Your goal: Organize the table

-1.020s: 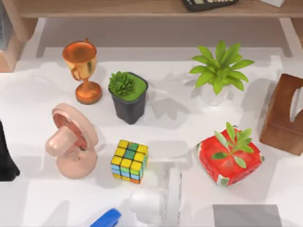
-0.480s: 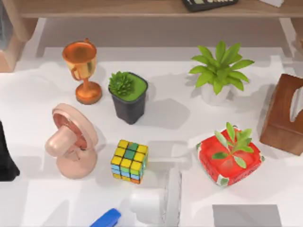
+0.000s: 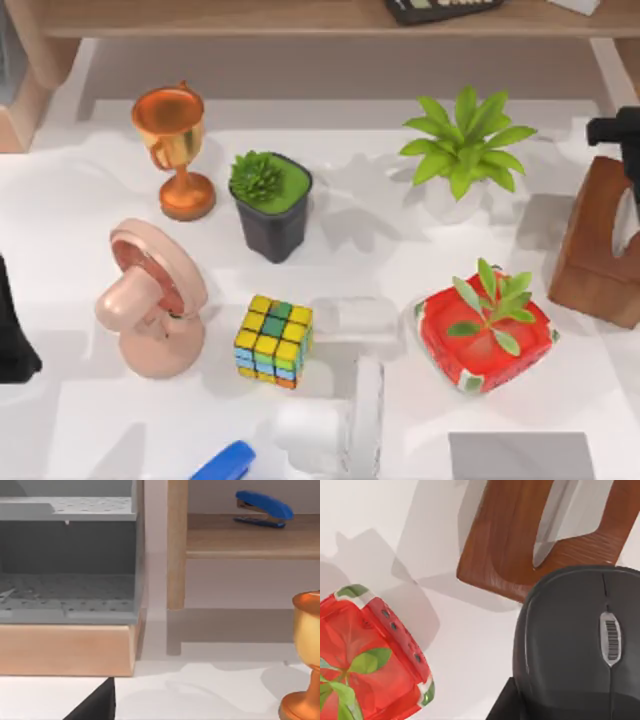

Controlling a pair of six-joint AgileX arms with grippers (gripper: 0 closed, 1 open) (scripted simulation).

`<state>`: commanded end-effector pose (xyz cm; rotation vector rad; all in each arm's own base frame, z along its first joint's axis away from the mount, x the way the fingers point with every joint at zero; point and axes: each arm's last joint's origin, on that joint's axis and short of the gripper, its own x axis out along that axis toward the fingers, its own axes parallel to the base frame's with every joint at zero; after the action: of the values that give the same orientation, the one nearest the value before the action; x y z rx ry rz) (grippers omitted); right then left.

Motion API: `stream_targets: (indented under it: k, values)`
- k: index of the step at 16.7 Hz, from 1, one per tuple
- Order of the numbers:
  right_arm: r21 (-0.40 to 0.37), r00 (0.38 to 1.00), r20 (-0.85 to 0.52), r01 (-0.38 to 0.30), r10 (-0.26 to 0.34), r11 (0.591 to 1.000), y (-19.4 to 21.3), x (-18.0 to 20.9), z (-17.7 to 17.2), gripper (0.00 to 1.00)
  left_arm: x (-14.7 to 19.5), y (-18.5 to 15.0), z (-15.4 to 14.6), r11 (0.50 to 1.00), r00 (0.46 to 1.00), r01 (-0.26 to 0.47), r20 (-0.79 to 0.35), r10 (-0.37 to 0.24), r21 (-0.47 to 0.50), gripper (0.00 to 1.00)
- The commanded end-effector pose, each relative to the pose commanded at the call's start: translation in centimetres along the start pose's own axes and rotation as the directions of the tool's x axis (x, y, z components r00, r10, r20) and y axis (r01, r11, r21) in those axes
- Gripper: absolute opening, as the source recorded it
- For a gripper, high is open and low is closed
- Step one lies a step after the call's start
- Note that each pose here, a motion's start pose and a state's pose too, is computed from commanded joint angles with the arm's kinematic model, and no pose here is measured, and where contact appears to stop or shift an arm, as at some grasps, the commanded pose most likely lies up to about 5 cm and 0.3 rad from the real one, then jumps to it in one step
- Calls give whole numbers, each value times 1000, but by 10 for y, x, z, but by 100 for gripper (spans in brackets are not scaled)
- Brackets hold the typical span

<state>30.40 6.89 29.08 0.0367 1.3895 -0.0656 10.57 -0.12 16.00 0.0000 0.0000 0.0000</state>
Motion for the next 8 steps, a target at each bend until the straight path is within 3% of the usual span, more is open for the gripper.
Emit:
stream_targets:
  k: [8]
  values:
    - [-35,995,-100,22,-26,999,58,56,-129,0,0,0,0,1000,1000,0,0,0,0,100]
